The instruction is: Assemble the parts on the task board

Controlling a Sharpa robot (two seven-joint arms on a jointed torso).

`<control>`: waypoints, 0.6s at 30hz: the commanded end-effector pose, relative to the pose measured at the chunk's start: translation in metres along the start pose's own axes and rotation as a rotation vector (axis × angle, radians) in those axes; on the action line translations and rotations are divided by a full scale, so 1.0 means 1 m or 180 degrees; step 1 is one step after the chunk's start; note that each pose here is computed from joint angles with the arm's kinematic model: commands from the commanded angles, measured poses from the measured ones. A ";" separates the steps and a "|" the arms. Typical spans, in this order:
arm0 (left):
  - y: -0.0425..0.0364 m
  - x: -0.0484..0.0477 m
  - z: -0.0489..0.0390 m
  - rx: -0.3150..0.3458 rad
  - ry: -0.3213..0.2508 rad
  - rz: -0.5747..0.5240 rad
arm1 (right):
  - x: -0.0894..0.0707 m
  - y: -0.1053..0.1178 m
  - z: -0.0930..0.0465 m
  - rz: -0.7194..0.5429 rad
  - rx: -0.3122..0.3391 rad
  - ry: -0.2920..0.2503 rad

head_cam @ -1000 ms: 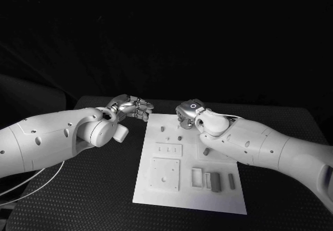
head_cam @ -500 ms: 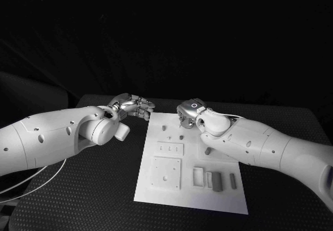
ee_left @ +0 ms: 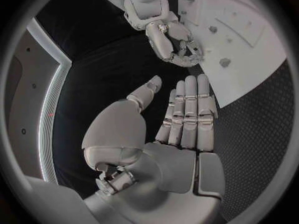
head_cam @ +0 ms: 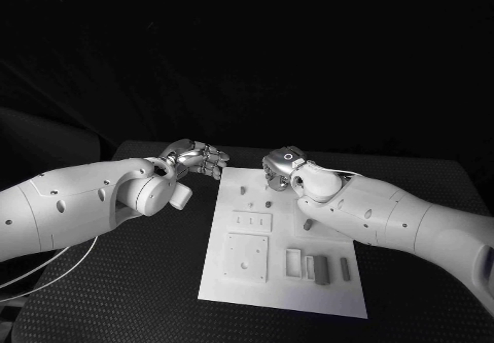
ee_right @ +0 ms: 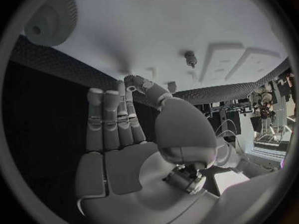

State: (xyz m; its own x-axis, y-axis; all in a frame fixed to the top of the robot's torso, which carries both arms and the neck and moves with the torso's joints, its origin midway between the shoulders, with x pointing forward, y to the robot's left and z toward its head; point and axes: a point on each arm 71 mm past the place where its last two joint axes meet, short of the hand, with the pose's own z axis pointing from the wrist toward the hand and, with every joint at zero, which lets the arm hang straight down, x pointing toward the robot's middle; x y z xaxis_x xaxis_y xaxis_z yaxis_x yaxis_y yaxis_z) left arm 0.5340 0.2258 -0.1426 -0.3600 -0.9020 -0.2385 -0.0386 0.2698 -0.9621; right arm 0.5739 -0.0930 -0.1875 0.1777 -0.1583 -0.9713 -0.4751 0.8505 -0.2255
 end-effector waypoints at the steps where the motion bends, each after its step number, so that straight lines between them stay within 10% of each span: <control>1: -0.0015 0.0025 0.0005 0.0014 0.0062 -0.0013 | -0.002 0.001 0.001 -0.0004 -0.0010 -0.0083; 18: -0.0009 0.0025 0.0005 0.0005 0.0070 -0.0013 | -0.003 -0.001 0.001 -0.0004 0.0021 -0.0098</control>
State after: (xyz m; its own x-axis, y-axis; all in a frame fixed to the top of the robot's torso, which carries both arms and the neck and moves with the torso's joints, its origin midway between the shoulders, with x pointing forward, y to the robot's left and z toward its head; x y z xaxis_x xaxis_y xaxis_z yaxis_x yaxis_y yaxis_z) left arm 0.5340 0.2254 -0.1432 -0.3639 -0.9005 -0.2380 -0.0422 0.2712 -0.9616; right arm 0.5737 -0.0923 -0.1851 0.1999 -0.1381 -0.9700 -0.4751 0.8522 -0.2192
